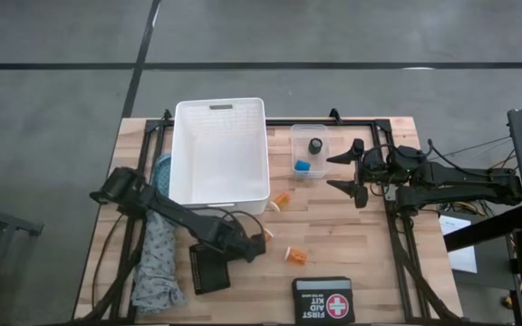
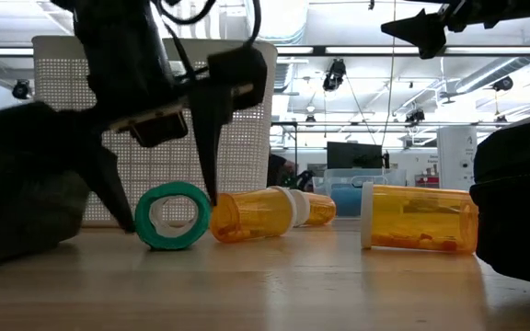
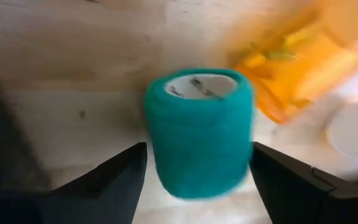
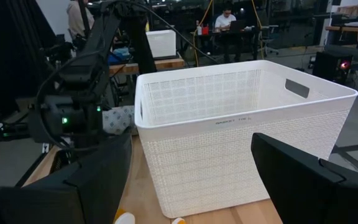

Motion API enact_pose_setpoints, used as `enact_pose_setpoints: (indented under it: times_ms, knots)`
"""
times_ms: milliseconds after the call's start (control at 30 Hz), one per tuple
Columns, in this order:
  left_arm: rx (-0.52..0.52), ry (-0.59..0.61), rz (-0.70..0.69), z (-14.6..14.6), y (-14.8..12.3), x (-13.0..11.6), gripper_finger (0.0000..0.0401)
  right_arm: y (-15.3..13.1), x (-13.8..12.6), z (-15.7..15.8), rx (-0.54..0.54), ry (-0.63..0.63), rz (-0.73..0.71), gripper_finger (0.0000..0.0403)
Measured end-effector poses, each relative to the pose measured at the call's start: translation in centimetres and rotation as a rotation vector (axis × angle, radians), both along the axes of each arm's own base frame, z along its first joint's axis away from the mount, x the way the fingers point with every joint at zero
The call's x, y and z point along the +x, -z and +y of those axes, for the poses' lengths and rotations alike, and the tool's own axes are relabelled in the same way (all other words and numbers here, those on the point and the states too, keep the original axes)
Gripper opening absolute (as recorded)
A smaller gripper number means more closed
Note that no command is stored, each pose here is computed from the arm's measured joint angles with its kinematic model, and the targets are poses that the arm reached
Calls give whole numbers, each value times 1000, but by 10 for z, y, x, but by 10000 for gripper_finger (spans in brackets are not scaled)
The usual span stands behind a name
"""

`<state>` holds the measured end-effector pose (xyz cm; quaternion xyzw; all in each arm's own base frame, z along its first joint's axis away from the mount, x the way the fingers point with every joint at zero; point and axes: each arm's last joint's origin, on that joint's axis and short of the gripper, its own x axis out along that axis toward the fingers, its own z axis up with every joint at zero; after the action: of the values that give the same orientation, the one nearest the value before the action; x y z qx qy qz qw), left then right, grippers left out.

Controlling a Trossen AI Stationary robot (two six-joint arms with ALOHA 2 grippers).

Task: Pick & place medical supplies in basket/bin
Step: Put the green roll bandage into the transparent bin

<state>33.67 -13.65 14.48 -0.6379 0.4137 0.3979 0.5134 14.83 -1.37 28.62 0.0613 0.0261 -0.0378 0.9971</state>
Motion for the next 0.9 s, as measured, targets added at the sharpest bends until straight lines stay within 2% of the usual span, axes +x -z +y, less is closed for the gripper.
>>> enact_pose_setpoints:
  times_ms: [367,700,900]
  knots:
    - [-7,20,-6,-1,0,1,276,0,0,0,0,0,0,327]
    - [-6,28,-11,-1,0,1,182,0,0,0,0,0,0,327]
    - [-7,29,-12,-1,-1,1,161,0,0,0,0,0,0,327]
